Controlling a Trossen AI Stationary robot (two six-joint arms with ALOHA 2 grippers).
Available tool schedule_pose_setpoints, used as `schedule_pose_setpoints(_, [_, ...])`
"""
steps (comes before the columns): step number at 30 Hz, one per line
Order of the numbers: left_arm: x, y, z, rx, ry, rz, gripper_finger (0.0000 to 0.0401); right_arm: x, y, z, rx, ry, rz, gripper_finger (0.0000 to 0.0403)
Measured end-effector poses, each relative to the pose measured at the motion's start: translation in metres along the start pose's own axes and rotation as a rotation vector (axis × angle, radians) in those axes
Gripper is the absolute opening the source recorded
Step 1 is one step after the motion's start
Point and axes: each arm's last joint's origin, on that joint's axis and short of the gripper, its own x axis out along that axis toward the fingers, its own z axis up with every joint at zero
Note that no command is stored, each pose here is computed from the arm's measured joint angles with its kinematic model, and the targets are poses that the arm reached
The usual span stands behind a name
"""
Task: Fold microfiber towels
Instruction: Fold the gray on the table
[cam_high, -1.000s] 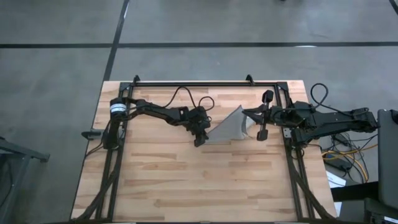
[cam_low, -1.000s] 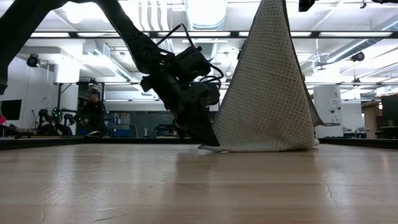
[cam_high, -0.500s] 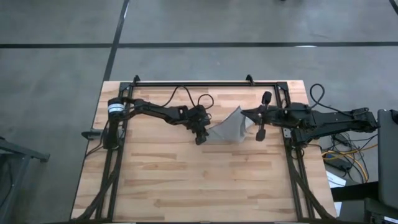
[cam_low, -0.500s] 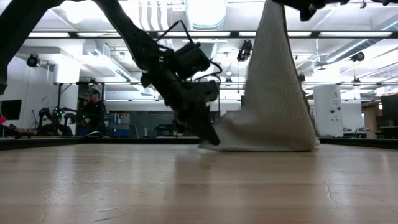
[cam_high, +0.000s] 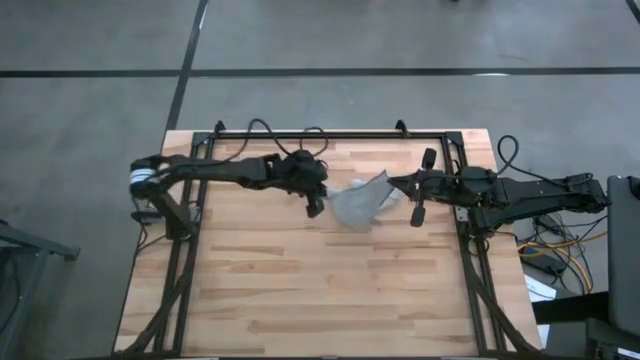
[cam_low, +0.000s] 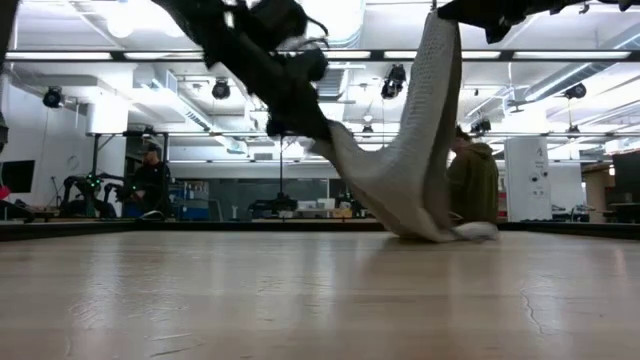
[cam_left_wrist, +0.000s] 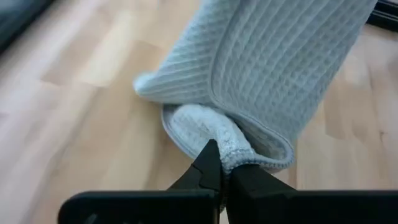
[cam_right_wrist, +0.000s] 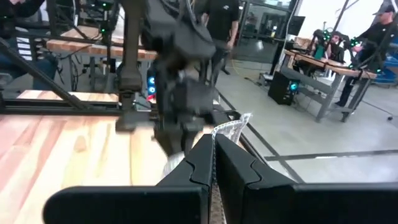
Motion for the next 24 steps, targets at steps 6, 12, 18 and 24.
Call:
schedule_pose_setpoints(6, [-0.053,-0.004,0.008,-0.020,-0.017,0.077,0.0000,-0.002,-0.001,0.001,0.051,-0.008,-0.022,0.0008])
schedule_pose_setpoints(12, [-0.090,-0.011,0.018,-0.063,-0.121,0.051,0.0000,-0.007,0.001,0.004,0.116,-0.028,0.003,0.0008])
schedule_pose_setpoints(18, [-0.116,-0.024,0.021,-0.060,-0.191,0.004,0.0000,-0.019,0.008,0.009,0.159,-0.060,0.075,0.0008])
schedule_pose_setpoints(24, [-0.138,-0.043,0.020,-0.036,-0.232,-0.082,0.0000,-0.029,0.016,0.011,0.221,-0.070,0.160,0.0008])
